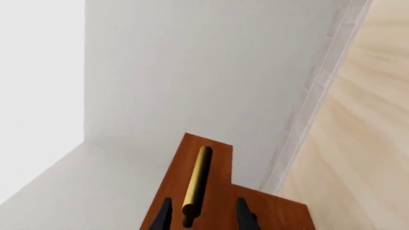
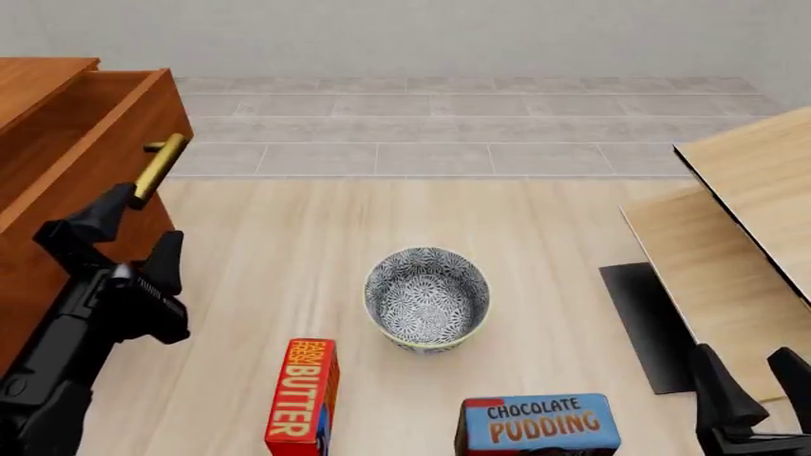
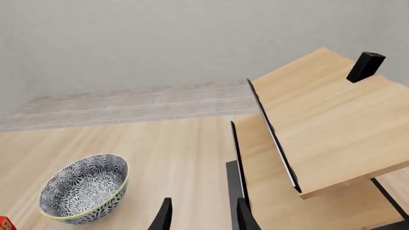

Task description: Close the top drawer of the cabinet.

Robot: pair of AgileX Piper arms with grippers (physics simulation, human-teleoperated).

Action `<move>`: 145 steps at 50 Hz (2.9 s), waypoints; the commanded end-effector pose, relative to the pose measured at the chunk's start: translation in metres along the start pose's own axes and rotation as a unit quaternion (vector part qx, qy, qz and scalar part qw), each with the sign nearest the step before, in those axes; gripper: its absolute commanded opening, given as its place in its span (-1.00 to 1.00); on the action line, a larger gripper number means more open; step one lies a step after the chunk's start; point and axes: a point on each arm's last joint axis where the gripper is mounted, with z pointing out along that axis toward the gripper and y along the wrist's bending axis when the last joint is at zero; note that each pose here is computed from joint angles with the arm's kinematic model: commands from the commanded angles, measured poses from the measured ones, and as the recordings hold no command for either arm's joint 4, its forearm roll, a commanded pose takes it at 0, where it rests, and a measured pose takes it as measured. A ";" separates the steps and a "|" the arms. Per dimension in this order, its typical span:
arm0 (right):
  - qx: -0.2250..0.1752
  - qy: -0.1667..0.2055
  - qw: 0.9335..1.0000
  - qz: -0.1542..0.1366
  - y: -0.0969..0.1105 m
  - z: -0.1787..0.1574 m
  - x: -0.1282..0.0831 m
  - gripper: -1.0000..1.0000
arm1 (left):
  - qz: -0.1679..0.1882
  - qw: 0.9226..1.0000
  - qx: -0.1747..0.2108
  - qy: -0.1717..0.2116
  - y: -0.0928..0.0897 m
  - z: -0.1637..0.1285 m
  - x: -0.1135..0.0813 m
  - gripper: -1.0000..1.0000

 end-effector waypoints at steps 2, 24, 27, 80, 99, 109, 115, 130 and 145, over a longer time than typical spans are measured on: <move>-0.001 0.000 1.000 0.000 0.000 -0.001 0.000 1.00 | 0.009 1.000 0.003 0.012 -0.008 0.007 0.006 1.00; -0.001 0.001 1.000 0.000 0.000 0.000 0.000 1.00 | 0.019 0.999 0.000 0.030 -0.009 0.013 0.015 1.00; -0.001 0.001 1.000 0.000 0.000 -0.001 0.000 1.00 | 0.020 0.999 0.001 0.033 -0.010 0.013 0.017 1.00; 0.001 0.001 1.000 -0.001 0.000 -0.001 0.000 1.00 | 0.030 0.996 -0.008 0.087 -0.002 0.009 0.039 1.00; 0.005 0.003 1.000 0.001 -0.001 0.000 0.000 1.00 | 0.045 0.994 -0.013 0.099 -0.003 0.006 0.045 1.00; 0.004 0.005 1.000 0.001 -0.001 0.000 0.001 1.00 | 0.043 0.993 -0.014 0.109 -0.002 0.004 0.049 1.00; 0.004 0.006 1.000 0.001 0.000 0.000 0.001 1.00 | 0.045 0.992 -0.017 0.113 0.001 0.005 0.050 1.00; 0.004 0.006 1.000 0.000 0.000 0.000 0.001 1.00 | 0.045 0.991 -0.023 0.122 0.006 0.005 0.053 1.00; 0.009 0.004 1.000 0.000 -0.001 0.002 0.000 1.00 | 0.042 0.990 -0.031 0.133 0.014 0.005 0.058 1.00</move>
